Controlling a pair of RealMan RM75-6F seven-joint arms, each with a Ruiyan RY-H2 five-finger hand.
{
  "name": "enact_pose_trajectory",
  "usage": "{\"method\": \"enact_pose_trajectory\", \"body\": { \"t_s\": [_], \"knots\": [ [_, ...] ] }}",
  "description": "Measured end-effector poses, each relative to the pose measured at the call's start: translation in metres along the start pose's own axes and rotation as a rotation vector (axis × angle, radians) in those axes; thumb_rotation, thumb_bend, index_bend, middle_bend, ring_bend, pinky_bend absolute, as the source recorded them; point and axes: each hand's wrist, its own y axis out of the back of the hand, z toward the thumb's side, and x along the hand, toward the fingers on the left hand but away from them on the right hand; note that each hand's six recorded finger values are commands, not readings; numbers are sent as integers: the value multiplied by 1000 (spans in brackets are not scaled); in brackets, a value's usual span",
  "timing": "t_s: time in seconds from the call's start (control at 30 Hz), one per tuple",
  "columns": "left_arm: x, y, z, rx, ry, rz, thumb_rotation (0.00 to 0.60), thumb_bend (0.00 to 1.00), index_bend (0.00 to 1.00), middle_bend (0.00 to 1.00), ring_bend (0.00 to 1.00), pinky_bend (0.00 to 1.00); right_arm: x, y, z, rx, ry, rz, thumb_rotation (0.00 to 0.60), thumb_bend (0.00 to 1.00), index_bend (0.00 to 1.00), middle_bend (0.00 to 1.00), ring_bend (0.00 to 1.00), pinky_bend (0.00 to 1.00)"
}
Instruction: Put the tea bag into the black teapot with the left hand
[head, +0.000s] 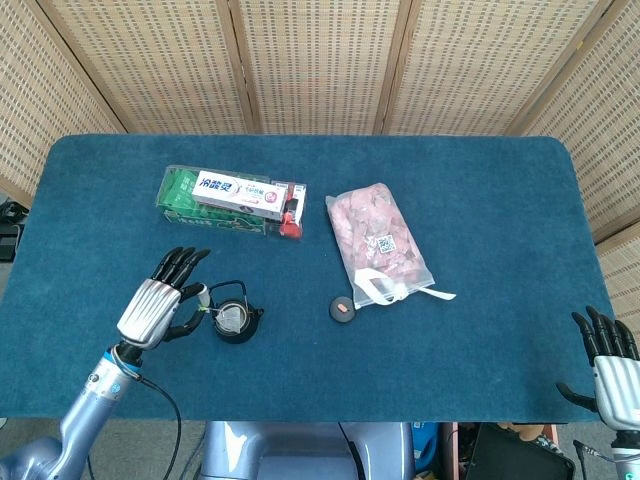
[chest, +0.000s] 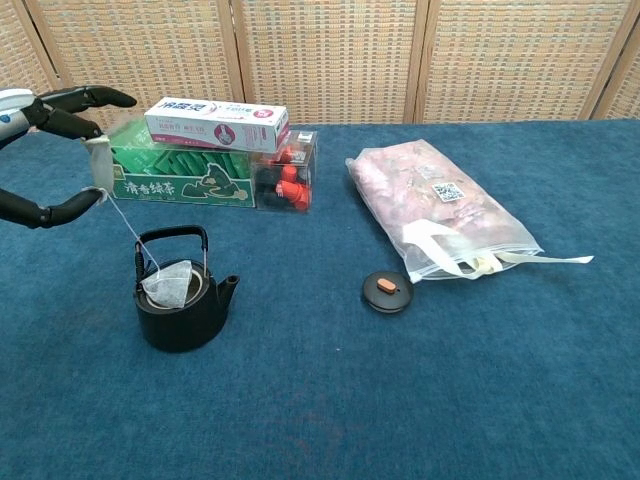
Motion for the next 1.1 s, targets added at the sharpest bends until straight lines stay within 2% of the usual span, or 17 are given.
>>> {"method": "enact_pose_trajectory", "body": {
  "t_s": [0.7,0.83,1.1],
  "knots": [
    [-48,-33,-13,115,49,-82,600,497,589,79,0,0,-1,-2,1,-2,1,5,600,0,29,75,0,0],
    [-55,-40,-14,132,61,-94,600,497,509,71,0,0,-1,-2,0,-2,1,4,600,0,29,75,0,0],
    [-68,-46,-14,159,80,-107,600,497,252,22,0,0,-1,-1,1,-4,7,-1,600,0,29,75,0,0]
  ]
}}
